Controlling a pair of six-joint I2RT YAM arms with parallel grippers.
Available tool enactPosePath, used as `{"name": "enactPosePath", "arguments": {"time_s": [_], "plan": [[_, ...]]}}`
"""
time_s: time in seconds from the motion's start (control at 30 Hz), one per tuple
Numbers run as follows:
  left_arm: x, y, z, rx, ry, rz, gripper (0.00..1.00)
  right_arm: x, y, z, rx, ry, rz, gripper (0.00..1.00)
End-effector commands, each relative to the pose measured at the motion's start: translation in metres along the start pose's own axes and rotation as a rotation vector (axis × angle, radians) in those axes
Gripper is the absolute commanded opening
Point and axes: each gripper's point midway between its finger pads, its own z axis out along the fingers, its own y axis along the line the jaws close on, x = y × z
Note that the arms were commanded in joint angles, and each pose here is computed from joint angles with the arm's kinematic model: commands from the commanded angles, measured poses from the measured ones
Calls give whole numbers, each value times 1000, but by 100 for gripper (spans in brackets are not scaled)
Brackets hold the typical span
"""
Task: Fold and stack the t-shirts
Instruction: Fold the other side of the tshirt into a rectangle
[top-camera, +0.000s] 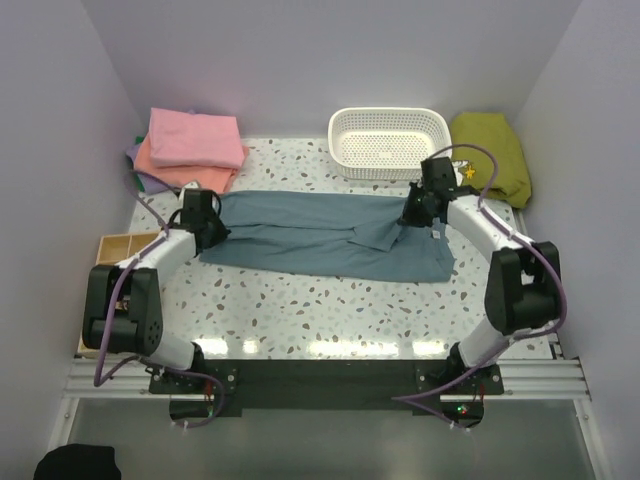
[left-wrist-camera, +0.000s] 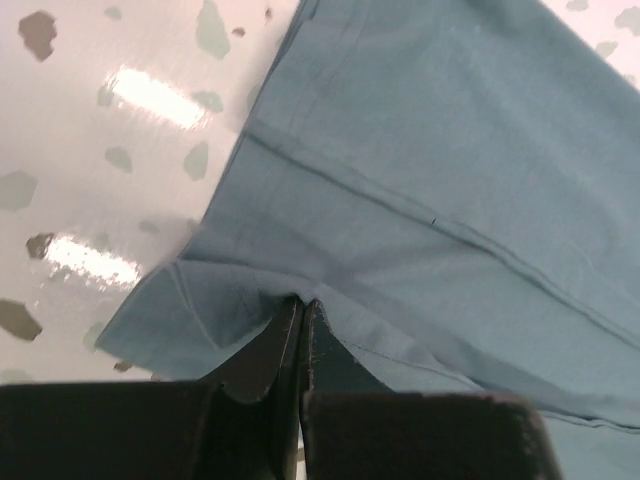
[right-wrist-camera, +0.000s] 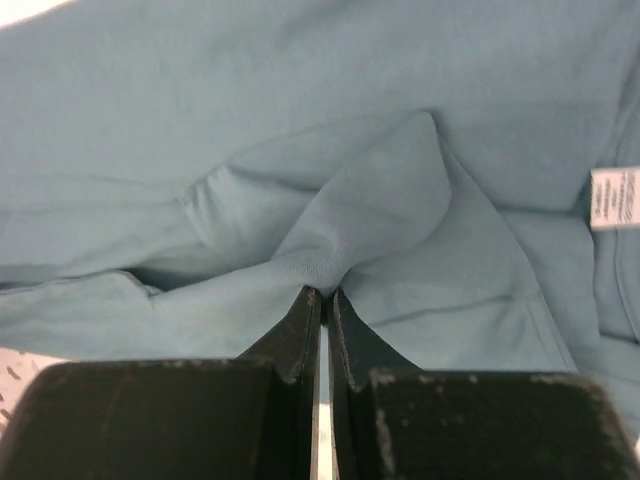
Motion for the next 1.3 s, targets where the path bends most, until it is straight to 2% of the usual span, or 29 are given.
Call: {"name": "enactPosePath", "arguments": {"time_s": [0.0, 0.03, 0.07, 0.1, 0.13, 0.17, 0.27, 0.3, 0.37, 0.4, 0.47, 0.57, 0.73, 0.83, 1.07, 1.27], "plan": [[-37, -20, 10, 31, -76, 13, 4, -38, 22, 18, -50, -46, -32, 2], [-36, -19, 15, 21, -70, 14, 10, -39, 24, 25, -54, -33, -28, 3], [-36, -16, 18, 5, -64, 12, 20, -48, 31, 34, -71, -27, -33, 7], [-36, -13, 21, -10, -60, 4, 49, -50, 30, 41, -59, -18, -36, 18], [-33, -9, 24, -31, -52, 4, 71, -55, 28, 45, -39, -19, -31, 20], [-33, -5, 26, -48, -51, -1, 100, -72, 30, 45, -19, -55, -36, 20], [-38, 4, 24, -91, -74, -10, 100, -97, 15, 42, 84, -145, -53, 25], [-43, 4, 22, -99, -87, -8, 100, -111, 16, 29, 92, -213, -61, 36], [-49, 7, 14, -113, -109, -6, 100, -119, 4, 14, 145, -274, -70, 47], [-54, 5, 6, -102, -128, -3, 100, -129, 7, -6, 137, -328, -83, 49], [-57, 3, -1, -85, -141, -1, 100, -120, 1, -12, 144, -328, -98, 57], [-61, -8, -11, -21, -153, 0, 100, -100, 6, -16, 85, -269, -111, 57], [-57, -38, -17, 136, -116, 14, 100, -33, 15, 9, -56, -53, -56, 54], [-50, -52, -18, 209, -93, 30, 100, -15, 13, 21, -78, -12, -15, 50], [-30, -68, -14, 281, -35, 64, 100, 2, 9, 34, -85, 32, 8, 45], [-16, -76, -4, 307, 16, 77, 100, -2, 24, 50, -139, 52, 3, 44]]}}
